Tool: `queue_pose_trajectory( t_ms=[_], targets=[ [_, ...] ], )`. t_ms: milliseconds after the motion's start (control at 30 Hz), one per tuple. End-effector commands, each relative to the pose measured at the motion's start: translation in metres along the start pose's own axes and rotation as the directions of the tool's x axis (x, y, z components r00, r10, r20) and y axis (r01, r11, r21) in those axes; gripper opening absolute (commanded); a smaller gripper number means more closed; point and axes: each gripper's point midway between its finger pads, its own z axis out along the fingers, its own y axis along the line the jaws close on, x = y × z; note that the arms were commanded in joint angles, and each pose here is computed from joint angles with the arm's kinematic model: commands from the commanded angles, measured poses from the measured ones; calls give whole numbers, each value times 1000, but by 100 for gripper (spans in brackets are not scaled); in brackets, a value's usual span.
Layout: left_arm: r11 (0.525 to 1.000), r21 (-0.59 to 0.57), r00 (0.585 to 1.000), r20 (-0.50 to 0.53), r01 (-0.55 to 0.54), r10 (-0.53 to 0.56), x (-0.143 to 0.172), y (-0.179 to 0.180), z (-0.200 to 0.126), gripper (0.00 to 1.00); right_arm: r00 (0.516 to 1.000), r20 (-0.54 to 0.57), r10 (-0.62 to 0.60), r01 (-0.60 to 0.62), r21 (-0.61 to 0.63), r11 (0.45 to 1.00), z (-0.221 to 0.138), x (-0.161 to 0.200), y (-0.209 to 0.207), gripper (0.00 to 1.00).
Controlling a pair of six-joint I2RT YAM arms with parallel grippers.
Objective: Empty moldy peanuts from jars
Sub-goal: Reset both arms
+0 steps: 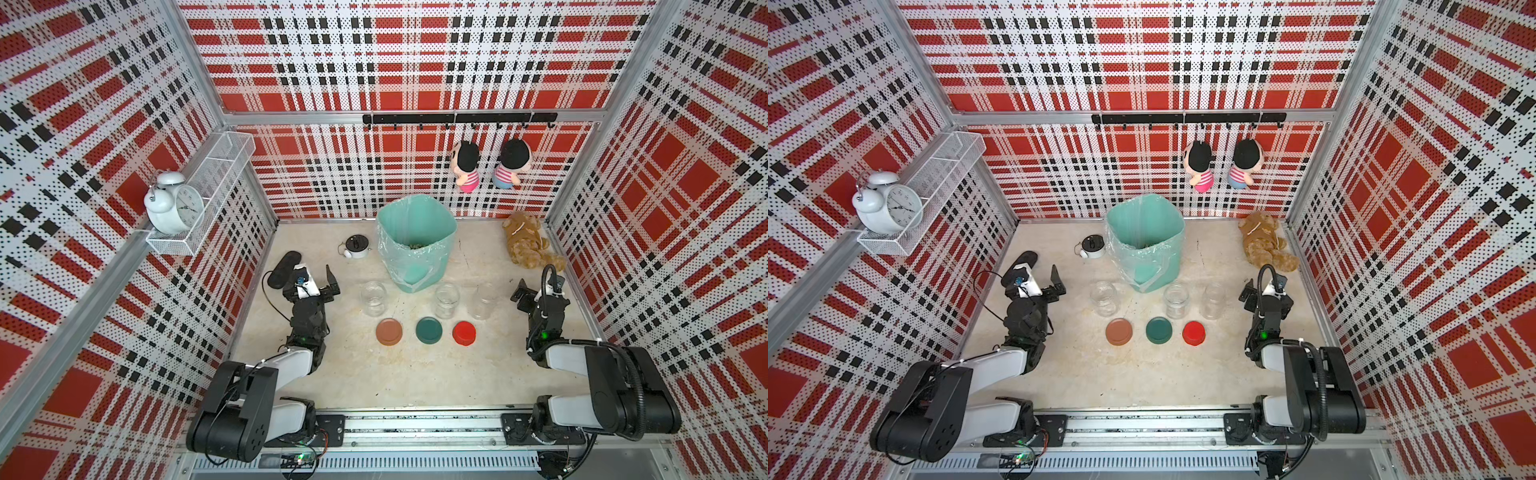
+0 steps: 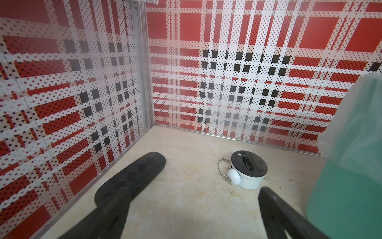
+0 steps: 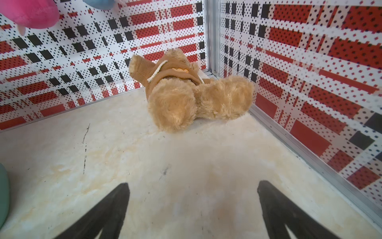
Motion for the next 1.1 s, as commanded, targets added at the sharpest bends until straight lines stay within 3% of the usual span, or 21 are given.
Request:
queue_pose_trajectory(
  t_ms=[0,333,400,567,767,933,1067],
  targets=[
    [1000,-8,1000,14,15,-15,-5,0,-2,98,997,77,-16,18,-20,1000,4,-18,4,100],
    [1000,-16,999,38,17,-17,-10,9,1,98,988,82,-131,138,-98,986,10,-9,36,100],
    [1000,-21,998,55,21,-19,-13,10,3,98,984,132,-120,132,-89,987,4,-9,33,100],
    [998,-53,998,40,39,-37,-12,17,14,98,986,122,-113,121,-60,991,2,-7,27,100],
    [996,-69,998,41,50,-48,-9,26,-5,99,987,113,-117,123,-54,991,4,-7,28,100],
    [995,-100,999,-33,24,-27,16,39,-14,98,987,112,-119,125,-53,991,4,-6,28,100],
    [992,-116,998,41,52,-47,13,50,-19,98,986,114,-118,125,-53,991,4,-7,29,100]
  ],
)
